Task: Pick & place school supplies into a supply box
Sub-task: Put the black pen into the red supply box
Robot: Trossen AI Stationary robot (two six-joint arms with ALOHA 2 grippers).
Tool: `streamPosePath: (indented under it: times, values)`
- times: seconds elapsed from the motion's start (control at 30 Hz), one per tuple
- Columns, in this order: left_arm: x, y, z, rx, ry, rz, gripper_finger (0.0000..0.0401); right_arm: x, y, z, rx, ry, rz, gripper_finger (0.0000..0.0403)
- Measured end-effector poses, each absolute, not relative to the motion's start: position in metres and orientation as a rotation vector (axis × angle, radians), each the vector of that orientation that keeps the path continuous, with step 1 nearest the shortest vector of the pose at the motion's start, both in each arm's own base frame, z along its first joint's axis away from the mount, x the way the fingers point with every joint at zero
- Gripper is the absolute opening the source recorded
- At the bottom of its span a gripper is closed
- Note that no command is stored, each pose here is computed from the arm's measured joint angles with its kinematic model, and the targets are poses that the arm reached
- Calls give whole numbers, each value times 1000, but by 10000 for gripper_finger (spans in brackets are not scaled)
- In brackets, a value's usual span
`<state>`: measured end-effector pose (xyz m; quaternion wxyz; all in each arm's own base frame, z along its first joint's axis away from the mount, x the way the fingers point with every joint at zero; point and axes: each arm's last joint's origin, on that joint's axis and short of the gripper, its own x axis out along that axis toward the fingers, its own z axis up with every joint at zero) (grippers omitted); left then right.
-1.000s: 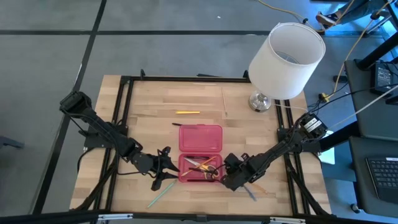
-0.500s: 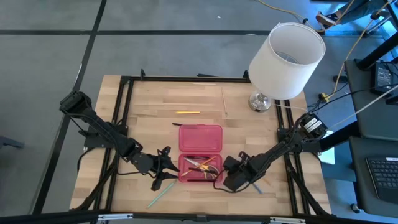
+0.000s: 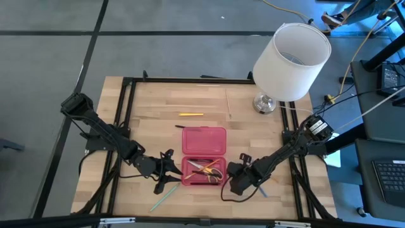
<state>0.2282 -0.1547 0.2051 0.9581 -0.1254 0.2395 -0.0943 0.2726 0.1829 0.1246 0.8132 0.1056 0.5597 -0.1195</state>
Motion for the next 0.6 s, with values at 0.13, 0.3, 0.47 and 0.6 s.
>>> streamPosePath:
  times: [0.13,0.3,0.47,0.6]
  values:
    - [228,-155,205,-254,486,-191,116,273,183,125,231,1199,-252,72]
    - [228,-155,205,-254,486,-191,116,273,183,125,228,1186,-264,72]
    - [228,-155,205,-254,486,-191,116,273,183,125,261,1175,-294,72]
    - [228,-155,205,-254,486,-192,116,273,183,125,270,1174,-300,72]
